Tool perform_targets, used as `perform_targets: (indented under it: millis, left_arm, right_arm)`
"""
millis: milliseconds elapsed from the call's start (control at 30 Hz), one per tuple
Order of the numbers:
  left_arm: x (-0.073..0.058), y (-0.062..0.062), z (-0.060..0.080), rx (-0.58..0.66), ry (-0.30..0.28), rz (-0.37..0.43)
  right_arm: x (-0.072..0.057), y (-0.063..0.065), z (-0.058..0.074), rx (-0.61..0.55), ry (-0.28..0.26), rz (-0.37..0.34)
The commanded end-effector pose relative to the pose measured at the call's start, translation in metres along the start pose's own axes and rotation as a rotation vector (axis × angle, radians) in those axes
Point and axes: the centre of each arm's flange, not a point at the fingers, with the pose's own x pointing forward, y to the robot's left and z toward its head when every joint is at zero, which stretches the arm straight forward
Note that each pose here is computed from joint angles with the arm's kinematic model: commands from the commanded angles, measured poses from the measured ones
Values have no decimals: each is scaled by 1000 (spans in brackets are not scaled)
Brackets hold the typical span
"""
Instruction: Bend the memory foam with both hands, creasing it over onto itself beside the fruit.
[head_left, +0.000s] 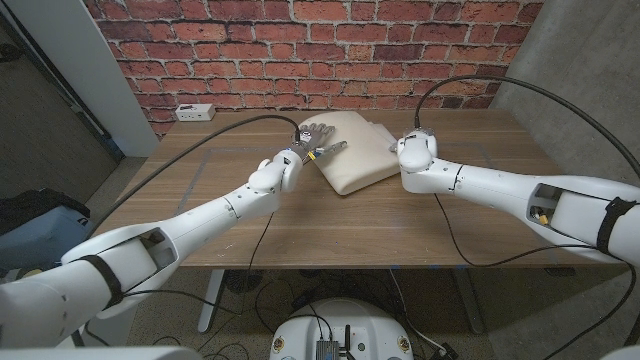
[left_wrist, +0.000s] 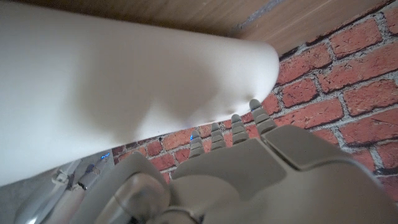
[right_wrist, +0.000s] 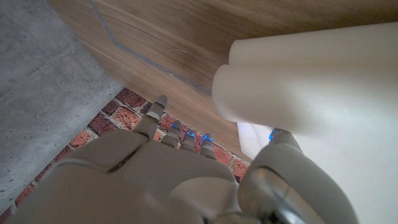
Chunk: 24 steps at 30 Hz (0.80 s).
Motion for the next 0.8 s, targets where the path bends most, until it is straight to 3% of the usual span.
perform_targets:
  millis: [33,633,800]
  left_arm:
    - [-24,30,-26,-139,53,305]
    - [-61,51,-46,-218,105,421]
    - [-73,59,-51,-240,110,454]
  right_arm:
    - [-5,-5,-9,149,-39,-25]
    - [-15,-13,-33,689,-247,-104]
    - [-21,-20,-44,891,-356,-133]
